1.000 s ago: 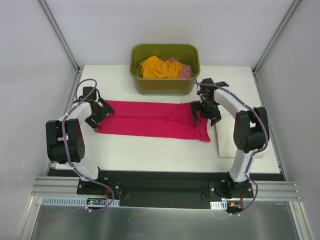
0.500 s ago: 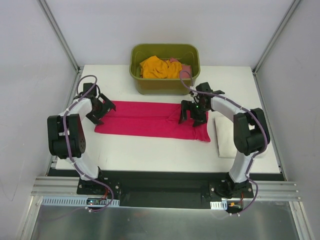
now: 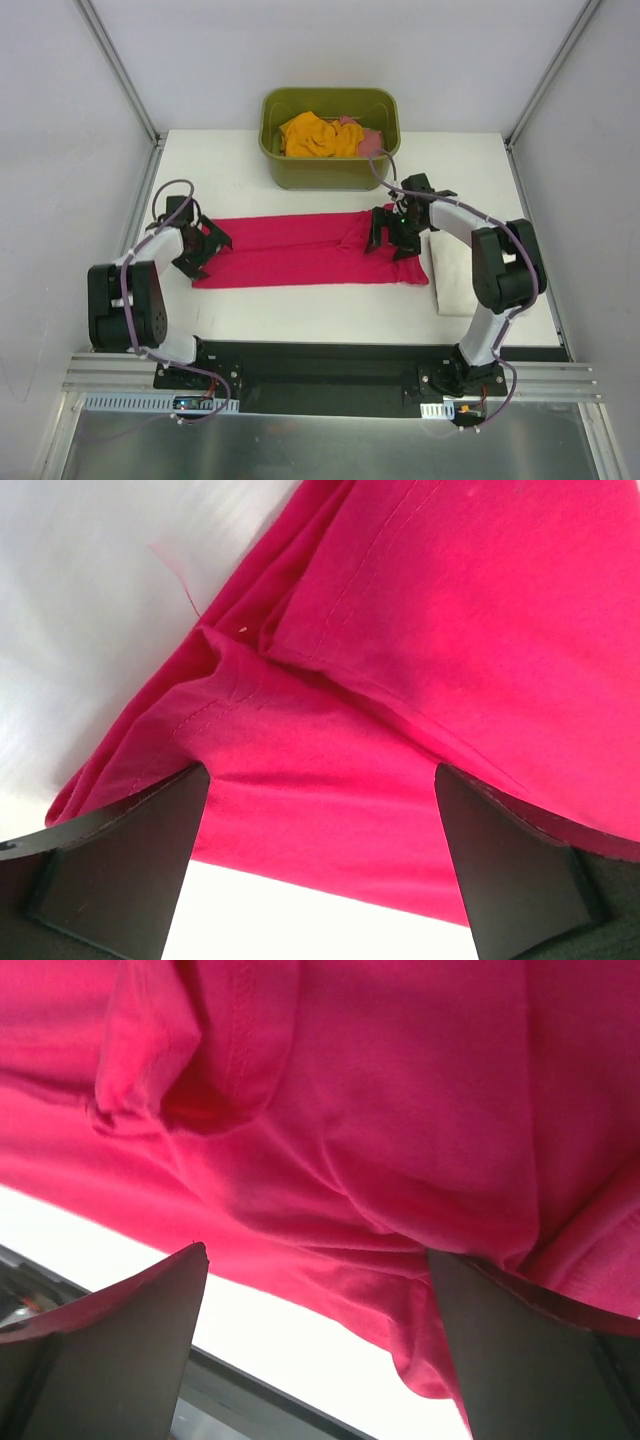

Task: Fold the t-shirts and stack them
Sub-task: Fold the other side of the tshirt into a rectangle

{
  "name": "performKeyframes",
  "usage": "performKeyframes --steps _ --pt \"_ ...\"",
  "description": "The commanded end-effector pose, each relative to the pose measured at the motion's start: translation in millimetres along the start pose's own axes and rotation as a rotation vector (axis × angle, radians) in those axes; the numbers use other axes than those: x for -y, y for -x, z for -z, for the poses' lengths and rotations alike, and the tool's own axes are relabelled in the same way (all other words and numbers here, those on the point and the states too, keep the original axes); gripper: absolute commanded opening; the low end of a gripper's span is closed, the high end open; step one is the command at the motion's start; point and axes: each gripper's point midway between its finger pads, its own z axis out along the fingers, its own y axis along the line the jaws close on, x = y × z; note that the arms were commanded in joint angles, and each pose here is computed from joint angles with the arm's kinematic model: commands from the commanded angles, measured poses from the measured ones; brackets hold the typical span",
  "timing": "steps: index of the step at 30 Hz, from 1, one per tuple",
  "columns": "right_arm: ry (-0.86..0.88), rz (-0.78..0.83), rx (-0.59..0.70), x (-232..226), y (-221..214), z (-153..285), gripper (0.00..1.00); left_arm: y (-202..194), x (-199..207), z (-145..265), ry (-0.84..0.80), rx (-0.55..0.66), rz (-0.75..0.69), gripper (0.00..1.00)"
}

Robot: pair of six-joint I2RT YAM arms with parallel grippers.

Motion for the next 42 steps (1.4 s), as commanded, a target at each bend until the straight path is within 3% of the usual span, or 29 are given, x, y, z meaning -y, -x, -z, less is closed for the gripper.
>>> performKeyframes --steps 1,5,9,11,15,17,27,34,42 --pt "-0.133 0.057 -0.046 29.9 -25.9 15.9 0.97 -55.2 -53.4 14.7 0.093 -0.068 0.091 0.99" --pt "-0.021 0.123 -0.005 -2.4 -21.0 39.4 0.97 -70.3 -64.0 29.7 0.055 -0.035 0.126 0.99" --pt "0.017 0.226 0.027 -43.9 -19.8 50.8 0.97 -44.8 -40.5 60.8 -0.057 0.091 0.099 1.00" --pt "-0.023 0.231 0.067 -52.0 -10.2 52.2 0.97 -30.7 -31.7 72.1 -0.077 0.146 0.082 0.99" --pt "-0.159 0.091 0.091 -45.1 0.2 30.9 0.97 1.7 -19.4 88.7 -0.065 0.250 0.042 0.99" --pt "-0.149 0.021 0.114 -49.3 6.7 21.8 0.97 6.5 -20.1 85.7 -0.037 0.250 0.032 0.99" --pt "-0.088 -0.008 0.083 -76.6 15.3 -15.3 0.99 8.6 -12.7 76.7 -0.026 0.201 0.038 0.99" --pt "-0.158 -0.061 0.101 -66.8 15.4 -19.6 0.75 9.1 -11.9 77.7 -0.031 0.207 0.038 0.99" --pt "-0.221 -0.055 0.129 -66.4 22.7 -18.6 0.31 7.8 -9.7 75.5 -0.041 0.196 0.034 0.99"
